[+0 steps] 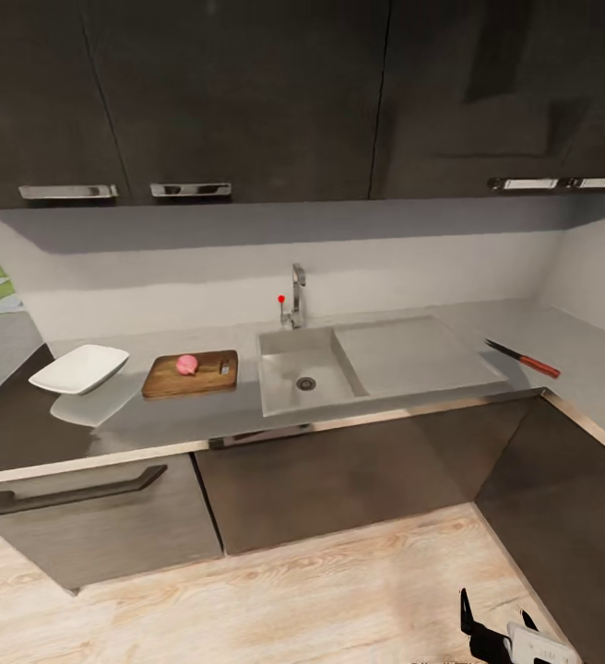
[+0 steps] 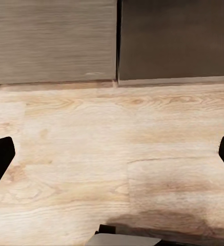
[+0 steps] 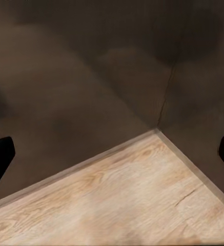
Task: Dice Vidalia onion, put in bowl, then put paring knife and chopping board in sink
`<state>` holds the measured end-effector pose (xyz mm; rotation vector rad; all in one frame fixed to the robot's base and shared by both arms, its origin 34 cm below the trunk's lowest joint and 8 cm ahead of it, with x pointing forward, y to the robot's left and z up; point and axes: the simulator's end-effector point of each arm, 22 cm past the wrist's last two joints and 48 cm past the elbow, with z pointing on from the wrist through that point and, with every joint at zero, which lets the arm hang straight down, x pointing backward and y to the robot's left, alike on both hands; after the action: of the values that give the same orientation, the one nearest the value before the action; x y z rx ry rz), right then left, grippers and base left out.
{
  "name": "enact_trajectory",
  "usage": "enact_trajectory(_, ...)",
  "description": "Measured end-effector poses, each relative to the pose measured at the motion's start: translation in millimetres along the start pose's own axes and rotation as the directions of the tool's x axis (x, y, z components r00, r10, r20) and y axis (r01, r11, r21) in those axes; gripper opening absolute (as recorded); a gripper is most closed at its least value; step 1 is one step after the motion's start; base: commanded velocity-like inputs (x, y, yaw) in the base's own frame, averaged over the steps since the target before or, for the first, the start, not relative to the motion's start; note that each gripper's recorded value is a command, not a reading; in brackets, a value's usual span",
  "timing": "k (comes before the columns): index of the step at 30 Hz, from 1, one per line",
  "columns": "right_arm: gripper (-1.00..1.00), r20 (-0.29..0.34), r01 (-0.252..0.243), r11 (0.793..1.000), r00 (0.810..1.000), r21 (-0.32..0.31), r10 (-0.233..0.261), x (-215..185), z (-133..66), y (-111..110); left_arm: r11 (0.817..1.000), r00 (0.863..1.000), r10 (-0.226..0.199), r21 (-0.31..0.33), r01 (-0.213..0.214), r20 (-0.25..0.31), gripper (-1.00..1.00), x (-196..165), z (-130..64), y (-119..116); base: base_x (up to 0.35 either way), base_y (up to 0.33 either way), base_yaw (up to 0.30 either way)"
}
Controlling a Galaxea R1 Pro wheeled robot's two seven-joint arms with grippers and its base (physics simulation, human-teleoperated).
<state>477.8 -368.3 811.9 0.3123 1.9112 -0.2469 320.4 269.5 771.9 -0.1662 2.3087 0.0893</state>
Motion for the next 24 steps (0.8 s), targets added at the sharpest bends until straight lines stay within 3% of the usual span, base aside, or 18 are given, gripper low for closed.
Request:
enact_trajectory(19,1.0,0.016,-0.006,1.0,1.0,-0.006,0.006,-7,0.3,3,1.0,1.0,0.004,0.023,-0.004,-0.002,1.0,4,-1.3,-11,0.0,0.0,-0.199)
enact_trajectory(24,1.0,0.018,0.021,0.999,1.0,-0.029,-0.02,-8,0.0,10,1.0,1.0,0.003,0.023,-0.003,-0.002,1.0,4,-1.3,-11,0.0,0.0,-0.056)
